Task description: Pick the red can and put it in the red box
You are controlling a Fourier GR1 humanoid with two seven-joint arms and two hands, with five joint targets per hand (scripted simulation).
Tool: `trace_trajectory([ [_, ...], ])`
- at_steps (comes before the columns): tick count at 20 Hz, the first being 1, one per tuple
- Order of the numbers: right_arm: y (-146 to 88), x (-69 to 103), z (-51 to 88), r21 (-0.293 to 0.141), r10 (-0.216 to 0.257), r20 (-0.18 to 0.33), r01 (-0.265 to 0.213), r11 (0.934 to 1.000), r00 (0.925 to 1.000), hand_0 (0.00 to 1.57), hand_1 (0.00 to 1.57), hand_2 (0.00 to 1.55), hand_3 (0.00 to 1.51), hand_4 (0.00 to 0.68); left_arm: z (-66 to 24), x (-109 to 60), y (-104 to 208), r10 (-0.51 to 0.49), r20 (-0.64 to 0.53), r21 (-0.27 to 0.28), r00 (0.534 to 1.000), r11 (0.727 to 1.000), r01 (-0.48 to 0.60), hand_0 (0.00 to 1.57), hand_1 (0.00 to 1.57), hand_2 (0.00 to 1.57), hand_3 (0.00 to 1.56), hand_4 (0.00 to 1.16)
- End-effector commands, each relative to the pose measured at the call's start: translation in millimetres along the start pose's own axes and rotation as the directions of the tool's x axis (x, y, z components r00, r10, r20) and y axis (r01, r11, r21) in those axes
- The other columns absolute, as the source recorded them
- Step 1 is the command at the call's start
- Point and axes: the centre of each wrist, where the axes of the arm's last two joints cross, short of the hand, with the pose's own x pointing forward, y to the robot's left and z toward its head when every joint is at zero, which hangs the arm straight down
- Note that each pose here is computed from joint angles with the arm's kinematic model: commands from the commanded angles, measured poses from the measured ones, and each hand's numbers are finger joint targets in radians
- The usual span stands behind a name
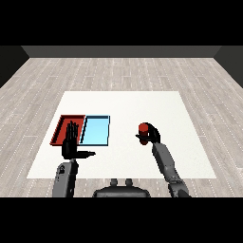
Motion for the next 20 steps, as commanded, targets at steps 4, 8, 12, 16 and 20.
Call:
trace_trajectory([
  [4,-6.6,-0.7,-0.6,-0.007,0.112,-0.018,-0.112,0.9937,0.9936,1.54,1.54,1.47,1.42,0.575,-4.5,16.8,12.8,0.005,-0.021,-0.012,1.000,1.000,-0.005,0.00,0.00,0.00,0.00,0.00],
  [8,-13.9,6.5,2.6,-0.013,0.150,-0.045,-0.151,0.9885,0.9876,1.53,1.53,1.47,1.42,0.551,0.4,-6.1,-6.6,0.013,0.005,0.000,1.000,1.000,-0.013,0.00,0.00,0.00,0.00,0.00],
  [12,7.2,-1.5,9.0,-0.010,0.164,-0.060,-0.165,0.9862,0.9846,1.53,1.53,1.47,1.41,0.546,5.6,3.8,9.5,-0.002,-0.014,0.022,1.000,1.000,0.002,0.00,0.00,0.00,0.00,0.00],
  [16,29.1,-7.8,7.3,-0.008,0.164,-0.022,-0.164,0.9864,0.9862,1.55,1.55,1.47,1.41,0.558,-8.3,1.4,-4.3,0.000,-0.001,0.013,1.000,1.000,0.000,0.00,0.00,0.00,0.00,0.00],
  [20,-5.4,30.4,1.5,-0.032,0.121,0.102,-0.119,0.9924,0.9873,1.54,1.54,1.47,1.39,0.581,0.2,2.5,-2.0,0.003,-0.015,-0.023,1.000,1.000,-0.003,0.00,0.00,0.00,0.00,0.00],
])
